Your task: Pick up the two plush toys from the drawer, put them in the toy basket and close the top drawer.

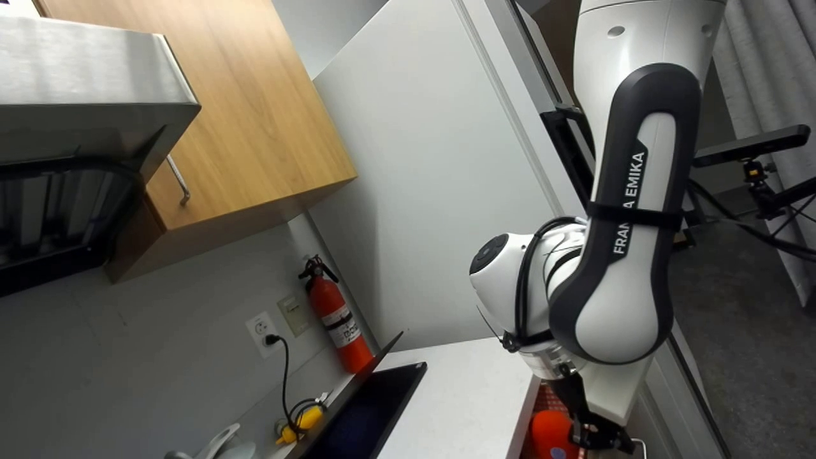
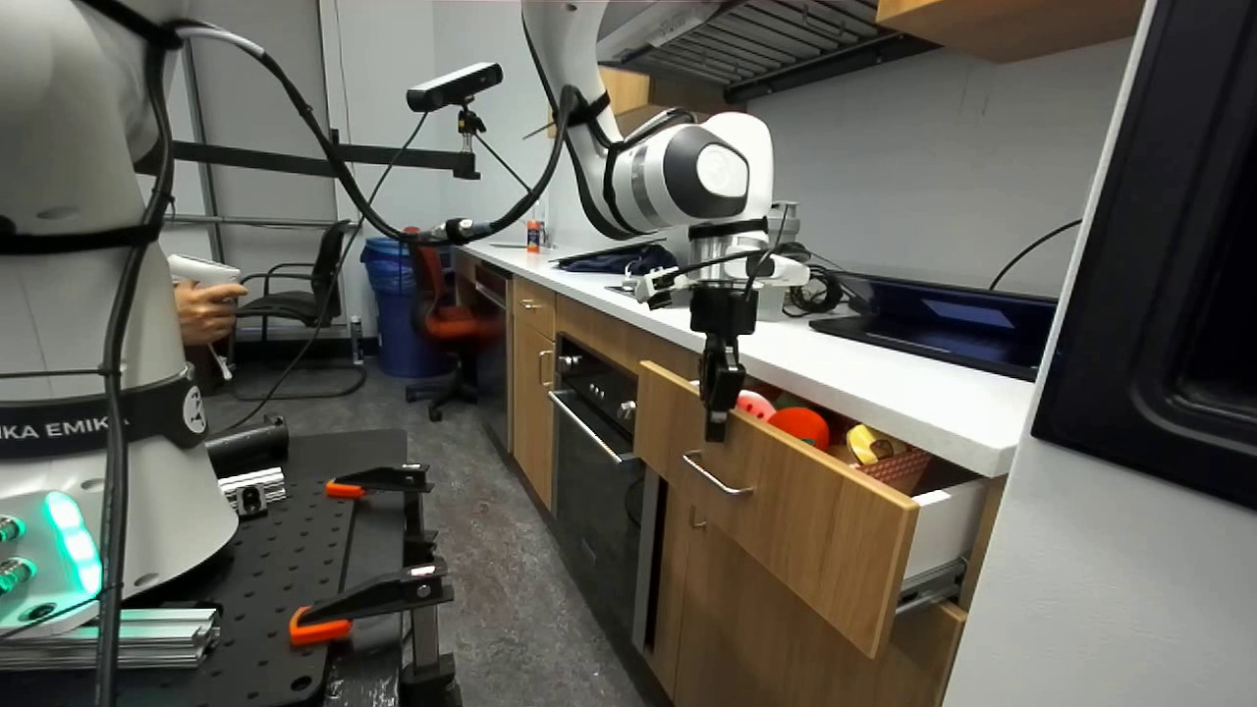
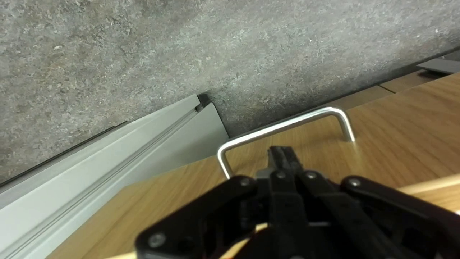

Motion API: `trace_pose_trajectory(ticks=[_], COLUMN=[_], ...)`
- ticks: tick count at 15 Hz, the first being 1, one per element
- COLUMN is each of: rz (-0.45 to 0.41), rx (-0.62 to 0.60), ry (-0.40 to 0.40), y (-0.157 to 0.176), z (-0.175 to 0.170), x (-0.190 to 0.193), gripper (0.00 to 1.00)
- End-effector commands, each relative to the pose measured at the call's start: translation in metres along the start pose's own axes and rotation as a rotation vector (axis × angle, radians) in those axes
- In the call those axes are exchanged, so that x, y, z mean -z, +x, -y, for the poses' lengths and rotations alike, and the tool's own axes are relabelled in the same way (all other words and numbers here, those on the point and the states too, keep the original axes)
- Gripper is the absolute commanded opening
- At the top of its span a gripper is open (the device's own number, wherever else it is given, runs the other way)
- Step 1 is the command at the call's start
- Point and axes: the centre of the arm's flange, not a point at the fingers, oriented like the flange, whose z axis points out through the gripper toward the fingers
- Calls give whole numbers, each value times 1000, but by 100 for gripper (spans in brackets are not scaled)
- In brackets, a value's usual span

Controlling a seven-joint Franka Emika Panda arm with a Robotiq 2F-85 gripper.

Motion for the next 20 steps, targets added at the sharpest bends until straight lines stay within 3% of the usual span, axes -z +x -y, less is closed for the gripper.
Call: trace_pose_trajectory(ticks=[1,5,10,20], rz=[-43,-85,-159,-220], rx=[-41,-66,-41,-102], ry=[15,2,-83,-123], y=[28,20,-16,-68], z=[20,15,12,4], x=[-9,0,3,5], gripper=[0,0,0,0])
